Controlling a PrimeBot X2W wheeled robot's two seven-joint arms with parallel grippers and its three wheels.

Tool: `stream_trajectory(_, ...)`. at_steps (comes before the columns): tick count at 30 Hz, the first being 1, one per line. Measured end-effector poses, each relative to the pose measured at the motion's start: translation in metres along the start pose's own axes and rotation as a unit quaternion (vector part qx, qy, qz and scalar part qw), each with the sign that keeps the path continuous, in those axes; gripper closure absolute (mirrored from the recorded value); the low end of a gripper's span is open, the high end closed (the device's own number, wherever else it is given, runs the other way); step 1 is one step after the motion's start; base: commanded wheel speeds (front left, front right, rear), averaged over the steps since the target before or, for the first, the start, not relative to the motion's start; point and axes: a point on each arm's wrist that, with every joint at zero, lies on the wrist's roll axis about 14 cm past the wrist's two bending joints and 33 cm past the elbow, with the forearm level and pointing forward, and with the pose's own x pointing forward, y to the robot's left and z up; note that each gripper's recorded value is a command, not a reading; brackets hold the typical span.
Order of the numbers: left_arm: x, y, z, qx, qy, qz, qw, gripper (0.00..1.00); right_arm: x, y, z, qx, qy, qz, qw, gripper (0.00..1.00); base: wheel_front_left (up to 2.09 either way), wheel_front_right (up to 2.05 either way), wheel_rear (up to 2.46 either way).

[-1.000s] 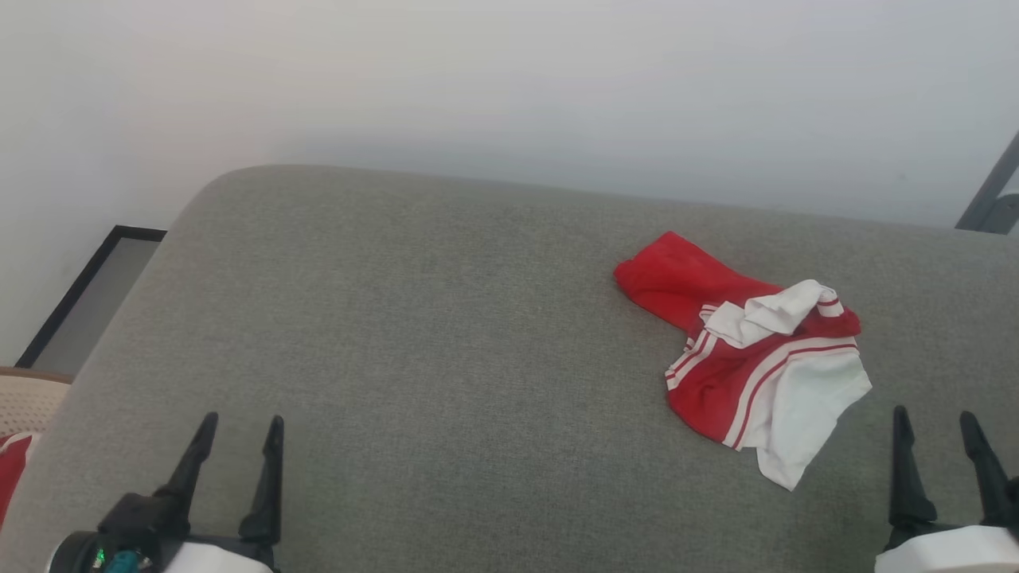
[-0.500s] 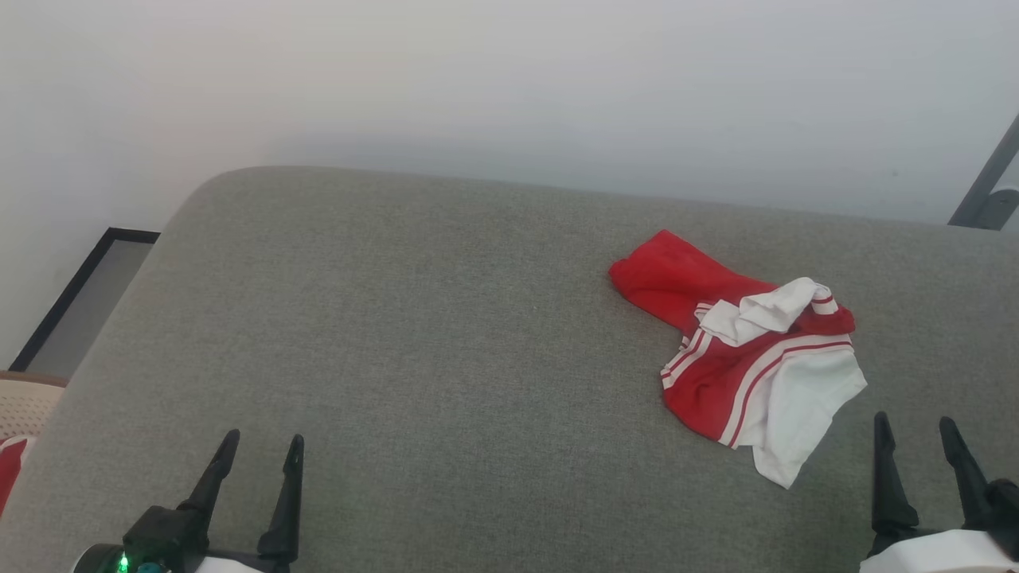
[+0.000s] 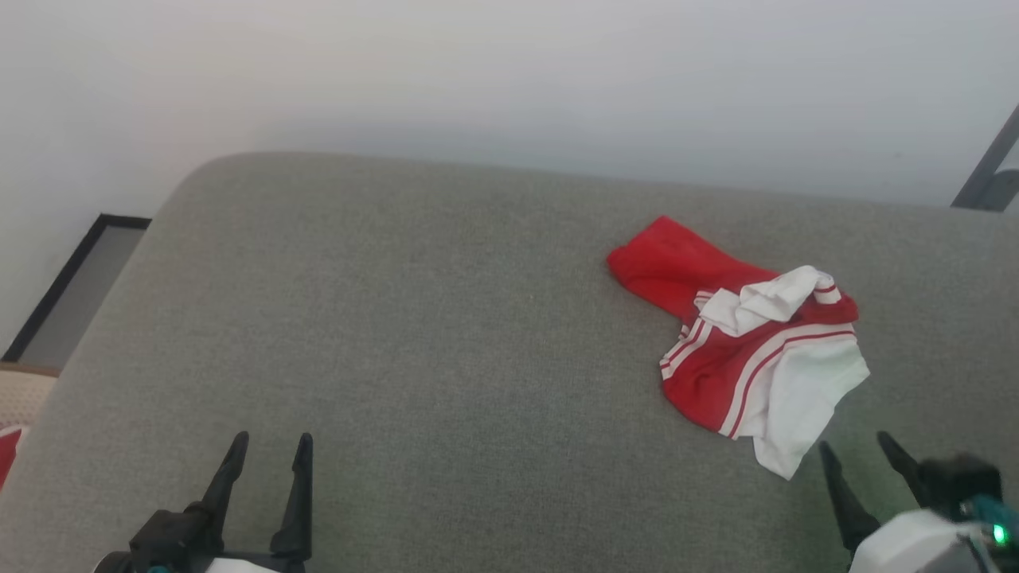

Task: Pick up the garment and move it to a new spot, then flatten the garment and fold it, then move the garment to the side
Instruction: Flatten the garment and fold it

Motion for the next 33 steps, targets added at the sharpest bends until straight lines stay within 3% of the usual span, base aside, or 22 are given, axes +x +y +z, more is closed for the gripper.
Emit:
stream_trajectory(4,0.003,-0.003,-0.008,-0.005,0.012,0.001,1.0,0.0,0.011,-0.003,-0.017,-0.022,0.087,0.034,0.995,0.0,0.0,0.0,0.0)
stream_trajectory(9,0.014,-0.014,-0.013,-0.014,0.02,-0.005,1.0,0.0,0.023,-0.006,-0.033,-0.045,0.181,0.064,0.98,0.0,0.0,0.0,0.0)
stream_trajectory(19,0.03,-0.021,-0.026,-0.027,0.039,-0.001,0.999,0.0,0.051,-0.001,-0.053,-0.08,0.272,0.101,0.954,0.02,0.0,0.0,0.0)
stream_trajectory(20,0.031,-0.02,-0.028,-0.027,0.042,0.001,0.999,0.0,0.053,0.0,-0.056,-0.083,0.279,0.106,0.951,0.31,0.0,0.0,0.0)
stream_trajectory(21,0.031,-0.02,-0.03,-0.028,0.045,0.003,0.999,0.0,0.057,0.001,-0.057,-0.083,0.283,0.108,0.95,0.53,0.0,0.0,0.0)
stream_trajectory(22,0.033,-0.018,-0.032,-0.029,0.048,0.008,0.998,0.0,0.063,0.005,-0.059,-0.082,0.29,0.116,0.946,0.65,0.0,0.0,0.0)
stream_trajectory(23,0.033,-0.018,-0.032,-0.029,0.048,0.008,0.998,0.0,0.063,0.005,-0.059,-0.082,0.29,0.116,0.946,1.0,0.0,0.0,0.0)
stream_trajectory(29,0.038,-0.013,-0.038,-0.037,0.057,0.018,0.998,0.0,0.067,0.008,-0.068,-0.09,0.327,0.131,0.931,1.0,0.0,0.0,0.0)
stream_trajectory(33,0.042,-0.015,-0.041,-0.042,0.059,0.016,0.997,0.0,0.07,0.005,-0.063,-0.089,0.328,0.128,0.932,1.0,0.0,0.0,0.0)
